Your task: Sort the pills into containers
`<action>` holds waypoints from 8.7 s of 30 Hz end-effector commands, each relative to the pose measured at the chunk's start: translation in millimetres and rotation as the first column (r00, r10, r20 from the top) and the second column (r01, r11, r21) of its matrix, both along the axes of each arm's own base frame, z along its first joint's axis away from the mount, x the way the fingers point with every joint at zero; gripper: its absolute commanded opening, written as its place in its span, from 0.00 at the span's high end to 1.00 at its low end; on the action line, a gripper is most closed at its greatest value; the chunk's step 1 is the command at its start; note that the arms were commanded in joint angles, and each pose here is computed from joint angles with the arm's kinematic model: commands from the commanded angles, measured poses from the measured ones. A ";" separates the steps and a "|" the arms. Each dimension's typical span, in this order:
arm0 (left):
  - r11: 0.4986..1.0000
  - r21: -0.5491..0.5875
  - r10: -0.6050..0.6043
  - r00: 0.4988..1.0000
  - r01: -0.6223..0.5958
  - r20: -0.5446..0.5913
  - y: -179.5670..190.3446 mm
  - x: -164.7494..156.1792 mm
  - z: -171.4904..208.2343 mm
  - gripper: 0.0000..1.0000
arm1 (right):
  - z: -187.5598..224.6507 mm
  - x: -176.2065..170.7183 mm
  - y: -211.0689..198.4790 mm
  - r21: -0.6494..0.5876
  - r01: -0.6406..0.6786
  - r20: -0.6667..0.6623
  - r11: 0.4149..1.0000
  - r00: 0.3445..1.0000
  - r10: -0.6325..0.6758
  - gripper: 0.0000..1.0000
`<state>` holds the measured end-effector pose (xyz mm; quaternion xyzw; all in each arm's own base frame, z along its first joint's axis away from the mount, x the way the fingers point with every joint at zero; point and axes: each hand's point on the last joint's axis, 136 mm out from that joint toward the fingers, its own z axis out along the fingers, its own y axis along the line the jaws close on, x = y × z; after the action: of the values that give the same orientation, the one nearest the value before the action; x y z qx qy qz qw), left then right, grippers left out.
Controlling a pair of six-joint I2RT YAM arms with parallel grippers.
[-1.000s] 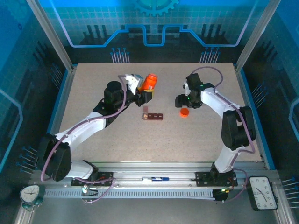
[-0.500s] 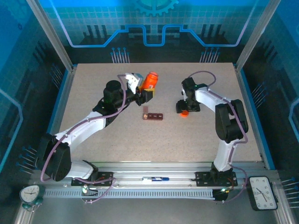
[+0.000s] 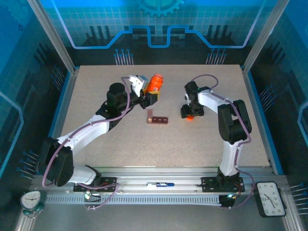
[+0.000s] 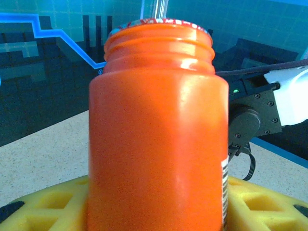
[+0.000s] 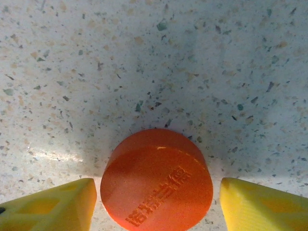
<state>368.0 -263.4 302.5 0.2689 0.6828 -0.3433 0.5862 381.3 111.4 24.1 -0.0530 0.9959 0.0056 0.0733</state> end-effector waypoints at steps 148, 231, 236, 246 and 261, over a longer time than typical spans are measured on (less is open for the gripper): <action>0.987 0.138 -0.117 0.965 0.087 0.233 -39.3 14.2 -78.5 0.79 | 267.3 6.0 124.0 0.811 -0.240 0.238 0.533 0.968 0.074 0.12; 0.990 -0.104 -0.070 0.974 0.095 0.217 -42.0 22.9 -20.8 0.81 | 222.0 -15.6 157.9 0.647 -0.135 0.424 0.751 0.882 -0.207 0.55; 0.990 -0.110 -0.066 0.975 0.091 0.212 -42.5 25.1 -23.6 0.81 | 226.9 -15.1 160.6 0.668 -0.130 0.414 0.733 0.883 -0.221 0.55; 0.990 -0.108 -0.070 0.974 0.095 0.217 -43.6 26.1 -21.9 0.81 | 222.4 -18.3 162.6 0.666 -0.133 0.392 0.734 0.900 -0.192 0.55; 0.991 -0.105 -0.066 0.977 0.088 0.205 -44.0 28.1 -27.7 0.82 | 234.7 -21.7 165.4 0.692 -0.110 0.391 0.713 0.888 -0.242 0.54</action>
<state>388.4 -303.7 205.1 0.2940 0.6719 -0.3782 0.5649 394.3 246.7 268.1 0.0467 0.8589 0.3221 0.3955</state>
